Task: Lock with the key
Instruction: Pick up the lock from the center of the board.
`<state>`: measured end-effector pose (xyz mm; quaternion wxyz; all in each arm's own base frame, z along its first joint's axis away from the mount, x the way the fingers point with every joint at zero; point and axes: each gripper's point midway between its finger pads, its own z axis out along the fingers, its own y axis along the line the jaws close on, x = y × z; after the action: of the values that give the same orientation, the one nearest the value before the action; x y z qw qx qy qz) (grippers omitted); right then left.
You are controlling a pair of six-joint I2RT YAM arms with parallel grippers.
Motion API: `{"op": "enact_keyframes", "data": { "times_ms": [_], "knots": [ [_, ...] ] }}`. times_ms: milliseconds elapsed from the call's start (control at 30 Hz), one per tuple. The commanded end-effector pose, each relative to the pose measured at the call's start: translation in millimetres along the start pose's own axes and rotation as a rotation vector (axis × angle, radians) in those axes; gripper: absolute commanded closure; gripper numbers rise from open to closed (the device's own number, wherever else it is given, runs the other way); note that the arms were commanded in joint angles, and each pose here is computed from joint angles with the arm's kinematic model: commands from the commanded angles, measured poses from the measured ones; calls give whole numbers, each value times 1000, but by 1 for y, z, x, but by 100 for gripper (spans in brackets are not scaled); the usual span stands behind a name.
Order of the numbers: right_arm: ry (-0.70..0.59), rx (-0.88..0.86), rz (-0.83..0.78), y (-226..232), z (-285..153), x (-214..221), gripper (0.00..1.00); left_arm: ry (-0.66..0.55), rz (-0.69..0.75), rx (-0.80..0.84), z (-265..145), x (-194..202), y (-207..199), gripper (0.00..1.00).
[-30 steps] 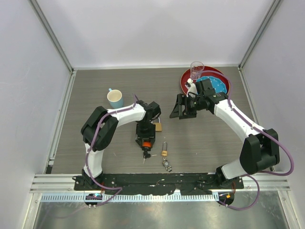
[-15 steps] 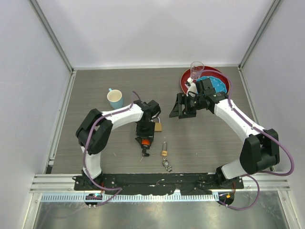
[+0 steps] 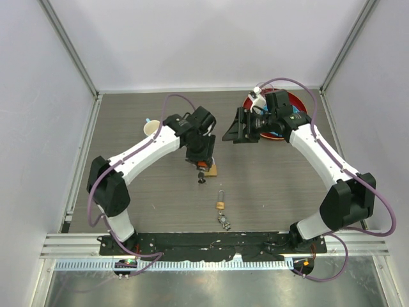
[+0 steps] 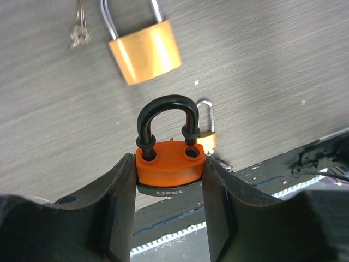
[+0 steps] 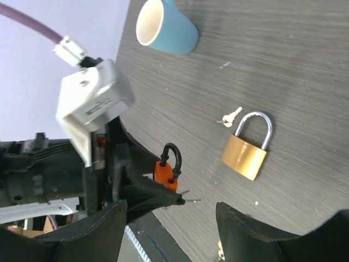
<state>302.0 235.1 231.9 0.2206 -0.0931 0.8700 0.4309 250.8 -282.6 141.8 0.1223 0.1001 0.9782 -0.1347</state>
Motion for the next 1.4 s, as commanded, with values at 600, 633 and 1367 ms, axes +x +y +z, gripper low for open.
{"op": "enact_keyframes", "data": {
  "times_ms": [600,633,1367],
  "knots": [
    [-98,-323,32,78,-17,-48,29,-327,106,530,-137,-63,-70,100],
    [-99,-329,35,78,-15,-47,29,-333,104,536,-139,-64,-71,100],
    [-14,-293,50,79,21,-17,94,-356,87,564,-150,-63,-74,100]
  ]
}}
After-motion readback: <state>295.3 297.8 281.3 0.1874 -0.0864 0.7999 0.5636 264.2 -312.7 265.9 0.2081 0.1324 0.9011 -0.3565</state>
